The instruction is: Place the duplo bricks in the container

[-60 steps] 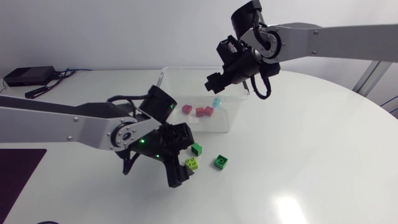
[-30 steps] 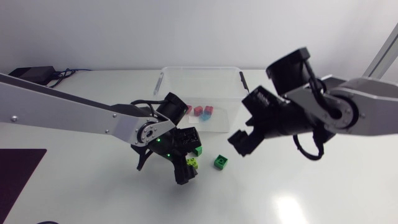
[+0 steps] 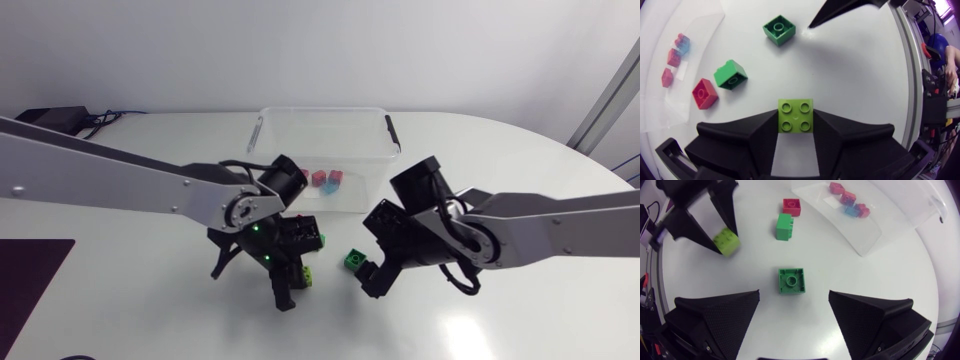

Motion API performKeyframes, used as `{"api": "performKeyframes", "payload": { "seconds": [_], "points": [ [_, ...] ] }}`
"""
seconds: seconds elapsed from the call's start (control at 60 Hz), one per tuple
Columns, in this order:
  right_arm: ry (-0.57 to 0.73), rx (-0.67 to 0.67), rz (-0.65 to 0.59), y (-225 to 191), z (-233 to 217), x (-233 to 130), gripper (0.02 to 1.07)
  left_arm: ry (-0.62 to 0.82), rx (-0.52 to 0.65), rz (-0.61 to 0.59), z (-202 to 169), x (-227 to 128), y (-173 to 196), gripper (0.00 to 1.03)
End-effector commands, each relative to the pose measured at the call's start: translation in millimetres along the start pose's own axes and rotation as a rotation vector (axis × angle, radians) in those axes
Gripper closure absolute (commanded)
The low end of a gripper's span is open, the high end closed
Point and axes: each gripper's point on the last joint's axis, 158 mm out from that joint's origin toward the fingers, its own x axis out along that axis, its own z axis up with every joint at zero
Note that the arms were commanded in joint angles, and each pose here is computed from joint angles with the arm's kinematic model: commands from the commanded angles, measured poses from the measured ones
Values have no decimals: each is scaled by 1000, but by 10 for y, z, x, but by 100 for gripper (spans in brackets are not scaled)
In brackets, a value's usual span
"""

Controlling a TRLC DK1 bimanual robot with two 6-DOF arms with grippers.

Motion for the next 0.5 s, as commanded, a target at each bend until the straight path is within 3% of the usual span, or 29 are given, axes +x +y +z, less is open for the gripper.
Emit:
{"api": "performKeyframes", "payload": {
  "seconds": [0.0,0.217,0.317,0.4,0.483],
  "points": [
    [30,-32,5,10,-84,153,7,-125,42,110,361,-609,202,77],
    [46,-45,2,-20,-17,376,8,-281,24,282,721,-1776,526,77],
    [65,-58,4,6,-21,471,16,-335,-4,362,798,-2106,808,77],
    [76,-67,-1,29,-43,530,38,-386,-44,418,867,-2210,1066,76],
    [84,-69,-5,42,-71,533,76,-449,-107,468,953,-2226,1355,75]
  ]
}}
